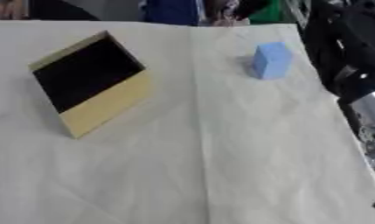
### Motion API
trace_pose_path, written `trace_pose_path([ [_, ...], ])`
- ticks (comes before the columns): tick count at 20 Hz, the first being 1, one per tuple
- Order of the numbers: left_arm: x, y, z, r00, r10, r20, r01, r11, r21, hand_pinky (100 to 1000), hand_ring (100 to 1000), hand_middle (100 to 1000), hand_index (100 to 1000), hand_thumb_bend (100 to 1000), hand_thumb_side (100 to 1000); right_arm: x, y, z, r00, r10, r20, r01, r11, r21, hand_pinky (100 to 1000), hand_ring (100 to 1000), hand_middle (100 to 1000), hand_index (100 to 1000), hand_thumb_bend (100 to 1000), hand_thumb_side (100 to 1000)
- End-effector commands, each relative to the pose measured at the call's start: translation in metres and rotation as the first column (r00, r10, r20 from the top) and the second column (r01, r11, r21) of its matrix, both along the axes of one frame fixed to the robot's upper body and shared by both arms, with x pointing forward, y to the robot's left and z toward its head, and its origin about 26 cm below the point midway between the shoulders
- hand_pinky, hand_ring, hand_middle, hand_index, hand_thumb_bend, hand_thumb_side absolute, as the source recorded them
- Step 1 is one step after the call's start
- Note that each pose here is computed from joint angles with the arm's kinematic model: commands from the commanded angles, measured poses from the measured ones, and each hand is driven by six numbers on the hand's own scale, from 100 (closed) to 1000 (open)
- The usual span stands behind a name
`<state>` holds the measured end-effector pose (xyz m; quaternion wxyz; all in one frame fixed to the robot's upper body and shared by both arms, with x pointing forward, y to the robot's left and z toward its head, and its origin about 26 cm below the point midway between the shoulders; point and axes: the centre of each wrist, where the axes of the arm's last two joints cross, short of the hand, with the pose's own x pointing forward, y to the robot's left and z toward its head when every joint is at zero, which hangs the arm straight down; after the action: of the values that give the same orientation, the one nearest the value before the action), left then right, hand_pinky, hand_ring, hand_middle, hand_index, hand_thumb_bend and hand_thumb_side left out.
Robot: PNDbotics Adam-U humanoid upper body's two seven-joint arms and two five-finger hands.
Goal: Pick up objects on the table and place them in the box.
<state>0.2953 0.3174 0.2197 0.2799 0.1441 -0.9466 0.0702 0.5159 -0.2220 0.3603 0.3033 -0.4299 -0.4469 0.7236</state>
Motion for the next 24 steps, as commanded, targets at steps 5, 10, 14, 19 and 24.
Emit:
trace_pose_path([
  [5, -0.002, 0.001, 0.009, 1.0, -0.002, 0.027, 0.001, 1.0, 0.024, 668, 594, 613, 874, 100, 936, -0.004, -0.001, 0.02, 0.994, -0.052, -0.095, 0.05, 0.998, -0.023, 1000, 1000, 1000, 1000, 372, 762],
  [10, -0.002, 0.001, 0.009, 1.0, -0.003, 0.027, 0.002, 1.0, 0.025, 667, 595, 613, 874, 100, 935, -0.008, -0.001, 0.028, 0.981, -0.117, -0.154, 0.104, 0.991, -0.087, 1000, 1000, 1000, 1000, 487, 814],
  [14, -0.002, 0.001, 0.009, 1.0, -0.002, 0.027, 0.002, 1.0, 0.025, 667, 594, 612, 874, 100, 933, -0.01, -0.001, 0.03, 0.972, -0.171, -0.162, 0.145, 0.976, -0.163, 1000, 1000, 1000, 1000, 582, 824],
  [19, -0.002, 0.001, 0.01, 1.0, -0.003, 0.029, 0.002, 1.0, 0.027, 668, 594, 612, 873, 100, 931, -0.006, -0.012, 0.021, 0.96, -0.201, -0.196, 0.169, 0.971, -0.169, 1000, 1000, 1000, 1000, 478, 686],
  [24, -0.002, 0.001, 0.01, 1.0, -0.004, 0.028, 0.003, 1.0, 0.03, 668, 595, 612, 873, 100, 930, -0.003, -0.02, 0.012, 0.947, -0.217, -0.237, 0.19, 0.973, -0.132, 1000, 1000, 1000, 1000, 438, 639],
])
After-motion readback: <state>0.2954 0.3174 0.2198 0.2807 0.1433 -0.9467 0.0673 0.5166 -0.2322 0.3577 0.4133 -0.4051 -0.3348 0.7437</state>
